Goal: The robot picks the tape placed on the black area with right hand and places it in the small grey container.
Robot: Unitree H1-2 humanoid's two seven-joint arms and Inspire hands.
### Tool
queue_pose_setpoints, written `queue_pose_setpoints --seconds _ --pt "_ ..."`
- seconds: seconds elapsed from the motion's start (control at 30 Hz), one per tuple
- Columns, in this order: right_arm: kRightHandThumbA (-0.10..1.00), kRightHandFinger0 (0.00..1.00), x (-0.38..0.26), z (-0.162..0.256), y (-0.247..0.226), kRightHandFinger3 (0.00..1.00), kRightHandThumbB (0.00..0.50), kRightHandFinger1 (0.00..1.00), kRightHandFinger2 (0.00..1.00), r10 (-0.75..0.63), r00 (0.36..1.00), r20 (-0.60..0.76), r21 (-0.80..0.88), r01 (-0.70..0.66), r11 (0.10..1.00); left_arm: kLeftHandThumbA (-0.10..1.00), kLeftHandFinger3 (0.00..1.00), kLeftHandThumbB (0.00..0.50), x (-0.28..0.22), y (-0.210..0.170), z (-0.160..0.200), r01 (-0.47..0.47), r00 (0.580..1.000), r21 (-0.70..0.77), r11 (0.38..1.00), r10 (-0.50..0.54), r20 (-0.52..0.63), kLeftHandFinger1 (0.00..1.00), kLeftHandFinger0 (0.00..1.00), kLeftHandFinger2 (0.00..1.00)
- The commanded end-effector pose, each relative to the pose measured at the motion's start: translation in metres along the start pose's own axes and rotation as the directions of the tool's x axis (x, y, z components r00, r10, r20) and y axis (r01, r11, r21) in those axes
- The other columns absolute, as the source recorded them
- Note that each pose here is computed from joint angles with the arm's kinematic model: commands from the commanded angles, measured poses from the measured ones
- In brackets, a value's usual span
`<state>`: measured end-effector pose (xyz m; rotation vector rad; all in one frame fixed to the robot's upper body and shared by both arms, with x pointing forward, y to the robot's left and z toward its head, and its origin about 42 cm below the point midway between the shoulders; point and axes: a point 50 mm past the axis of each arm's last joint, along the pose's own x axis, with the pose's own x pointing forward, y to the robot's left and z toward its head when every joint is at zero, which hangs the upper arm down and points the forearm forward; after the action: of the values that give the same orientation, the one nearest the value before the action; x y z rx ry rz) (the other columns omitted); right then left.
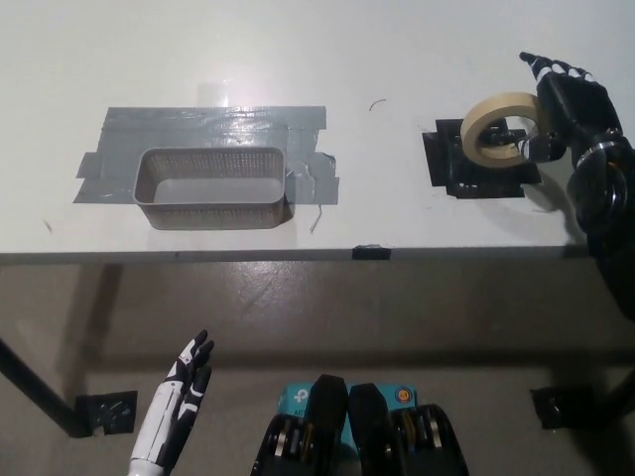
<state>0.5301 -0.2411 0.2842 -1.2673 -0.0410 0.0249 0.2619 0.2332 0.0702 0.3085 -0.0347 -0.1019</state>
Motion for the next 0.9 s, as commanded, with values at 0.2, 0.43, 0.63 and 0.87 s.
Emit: queue_pose_setpoints --seconds 0.2,0.43,0.63,0.87 --pt "0.74 1.0 0.023 0.022 -0.055 1.0 0.473 1.0 1.0 -0.084 0.996 0.019 -0.044 0.085 0.995 1.0 1.0 0.113 0.003 0.009 0.011 -0.013 0.998 0.029 0.999 0.011 0.069 1.0 1.0 1.0" --pt "0.68 1.0 0.033 0.02 -0.047 1.0 0.472 1.0 1.0 -0.036 0.999 -0.01 -0.071 0.035 0.997 1.0 1.0 0.116 0.004 0.009 0.013 -0.016 0.997 0.028 0.999 0.014 0.081 1.0 1.0 1.0" --pt "0.66 1.0 0.04 0.012 -0.029 1.0 0.496 1.0 1.0 0.037 0.998 -0.049 -0.108 -0.042 0.993 1.0 1.0 0.126 0.006 0.011 0.015 -0.016 0.996 0.033 0.999 0.013 0.088 1.0 1.0 1.0" --pt "0.57 1.0 0.049 0.013 -0.023 1.0 0.495 1.0 1.0 0.147 0.987 -0.071 -0.085 -0.153 0.985 1.0 1.0 0.121 0.01 0.013 0.018 -0.019 0.995 0.036 0.999 0.015 0.101 1.0 1.0 1.0"
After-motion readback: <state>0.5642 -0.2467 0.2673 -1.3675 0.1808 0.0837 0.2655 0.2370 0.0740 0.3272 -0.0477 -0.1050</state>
